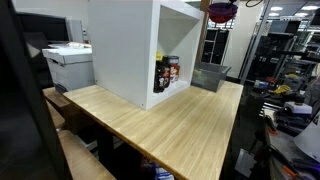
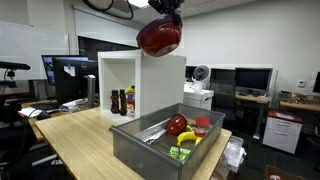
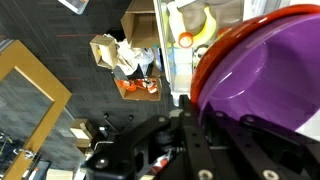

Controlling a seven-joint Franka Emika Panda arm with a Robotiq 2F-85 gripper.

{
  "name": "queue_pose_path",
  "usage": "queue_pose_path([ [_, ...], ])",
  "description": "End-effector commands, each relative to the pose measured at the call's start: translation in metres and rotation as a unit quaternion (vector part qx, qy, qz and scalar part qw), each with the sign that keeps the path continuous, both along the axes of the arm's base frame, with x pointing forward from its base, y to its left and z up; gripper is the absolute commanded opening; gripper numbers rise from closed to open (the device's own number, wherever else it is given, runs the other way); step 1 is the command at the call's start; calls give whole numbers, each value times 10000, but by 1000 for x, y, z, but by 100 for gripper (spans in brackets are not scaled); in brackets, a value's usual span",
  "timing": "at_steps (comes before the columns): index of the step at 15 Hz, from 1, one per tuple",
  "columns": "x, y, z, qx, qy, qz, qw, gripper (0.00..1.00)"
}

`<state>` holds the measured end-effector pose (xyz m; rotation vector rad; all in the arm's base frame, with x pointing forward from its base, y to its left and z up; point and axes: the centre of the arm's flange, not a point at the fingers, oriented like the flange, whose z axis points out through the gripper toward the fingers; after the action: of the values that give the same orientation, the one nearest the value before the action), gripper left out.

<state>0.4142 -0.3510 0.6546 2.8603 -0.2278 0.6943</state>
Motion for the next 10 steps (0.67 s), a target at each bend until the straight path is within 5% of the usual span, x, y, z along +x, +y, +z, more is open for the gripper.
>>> queue_pose_path([
  [1,12,7,14,-83,-96,43,9999,3],
  [10,27,27,38,-311,-229,243,9990,3],
])
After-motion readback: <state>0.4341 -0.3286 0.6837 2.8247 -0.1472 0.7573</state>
